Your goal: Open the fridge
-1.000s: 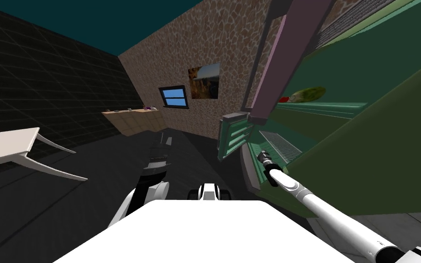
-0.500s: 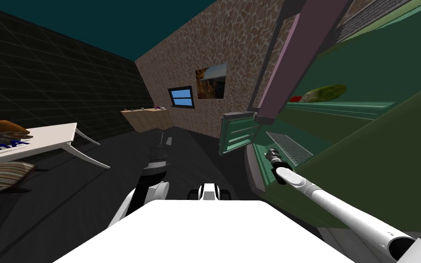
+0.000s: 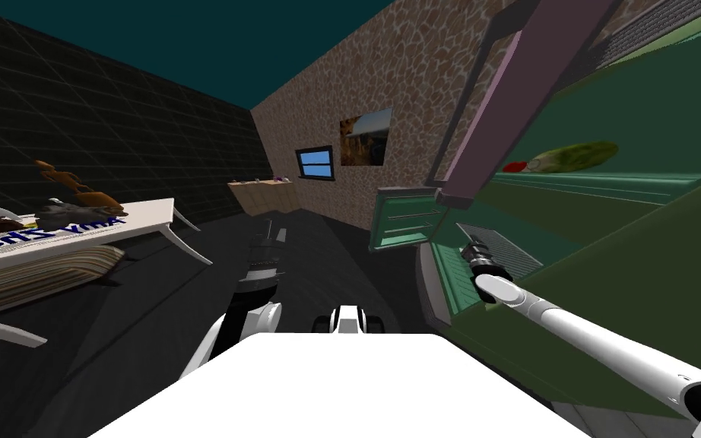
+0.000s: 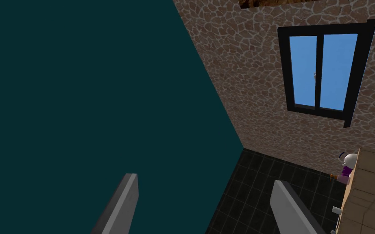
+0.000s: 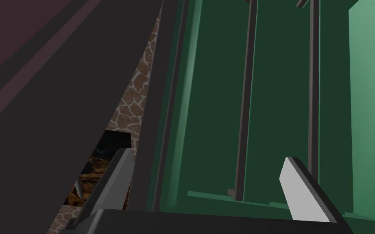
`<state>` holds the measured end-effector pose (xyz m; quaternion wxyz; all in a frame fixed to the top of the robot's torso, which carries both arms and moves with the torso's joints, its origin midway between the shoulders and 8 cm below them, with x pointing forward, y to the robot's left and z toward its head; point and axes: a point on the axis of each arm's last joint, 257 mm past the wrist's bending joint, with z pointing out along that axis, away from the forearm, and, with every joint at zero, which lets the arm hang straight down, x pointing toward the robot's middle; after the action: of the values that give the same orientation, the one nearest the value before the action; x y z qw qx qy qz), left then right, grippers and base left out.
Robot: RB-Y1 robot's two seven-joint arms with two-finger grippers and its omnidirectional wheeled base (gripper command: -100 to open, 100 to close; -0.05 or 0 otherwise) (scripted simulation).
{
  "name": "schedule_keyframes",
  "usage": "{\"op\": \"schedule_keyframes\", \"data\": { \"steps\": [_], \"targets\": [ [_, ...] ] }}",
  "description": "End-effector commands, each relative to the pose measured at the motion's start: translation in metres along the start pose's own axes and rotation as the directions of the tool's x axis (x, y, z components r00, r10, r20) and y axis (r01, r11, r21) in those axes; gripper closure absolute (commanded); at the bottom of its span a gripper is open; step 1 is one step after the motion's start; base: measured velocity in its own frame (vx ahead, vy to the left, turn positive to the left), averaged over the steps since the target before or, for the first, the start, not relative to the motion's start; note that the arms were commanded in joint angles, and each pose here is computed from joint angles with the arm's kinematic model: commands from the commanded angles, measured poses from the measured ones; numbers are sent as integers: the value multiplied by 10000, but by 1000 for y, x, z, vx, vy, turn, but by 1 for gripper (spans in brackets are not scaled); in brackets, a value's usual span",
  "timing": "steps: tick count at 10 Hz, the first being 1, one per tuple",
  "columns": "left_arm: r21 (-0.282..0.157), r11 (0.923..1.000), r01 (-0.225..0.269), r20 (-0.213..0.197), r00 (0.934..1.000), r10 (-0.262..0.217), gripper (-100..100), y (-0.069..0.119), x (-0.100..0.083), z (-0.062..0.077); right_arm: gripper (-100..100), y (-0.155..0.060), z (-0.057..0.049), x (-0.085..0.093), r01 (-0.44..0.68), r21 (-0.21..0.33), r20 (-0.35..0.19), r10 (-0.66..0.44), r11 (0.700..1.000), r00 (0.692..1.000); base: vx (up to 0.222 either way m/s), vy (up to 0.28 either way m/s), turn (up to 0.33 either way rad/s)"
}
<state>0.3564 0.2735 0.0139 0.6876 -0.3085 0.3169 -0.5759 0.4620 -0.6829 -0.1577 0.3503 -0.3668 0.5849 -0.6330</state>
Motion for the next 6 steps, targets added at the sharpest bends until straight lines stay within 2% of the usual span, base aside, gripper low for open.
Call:
{"op": "schedule_keyframes", "data": {
  "steps": [1, 2, 3, 4, 5, 6],
  "targets": [
    [-1, 10000, -1, 0, 10000, 1, 0, 0, 0, 0, -100, -5, 1, 40, -52, 177, -629, 63, 9998, 9980, 14, 11, -26],
    [-1, 10000, -2, 0, 10000, 2, 0, 0, 0, 0, -100, -42, 15, 52, 242, 912, -727, -176, 9955, 9972, -106, 99, 370],
    [2, 10000, 3, -1, 10000, -3, 0, 0, 0, 0, -100, -57, 15, 64, 542, 1166, -841, -446, 9917, 9955, -123, 117, 348],
    [2, 10000, 2, 0, 10000, -2, 0, 0, 0, 0, -100, -78, 15, 84, 758, 1537, -1136, -586, 9852, 9918, -57, 61, 76],
    [0, 10000, 0, 0, 10000, 0, 0, 0, 0, 0, -100, -80, 13, 106, 577, 1576, -1468, -344, 9858, 9886, -18, 19, -35],
    [-1, 10000, -2, 0, 10000, 2, 0, 0, 0, 0, -100, -73, 12, 97, 651, 1476, -1263, -465, 9869, 9909, -7, 6, -17]
  ]
}}
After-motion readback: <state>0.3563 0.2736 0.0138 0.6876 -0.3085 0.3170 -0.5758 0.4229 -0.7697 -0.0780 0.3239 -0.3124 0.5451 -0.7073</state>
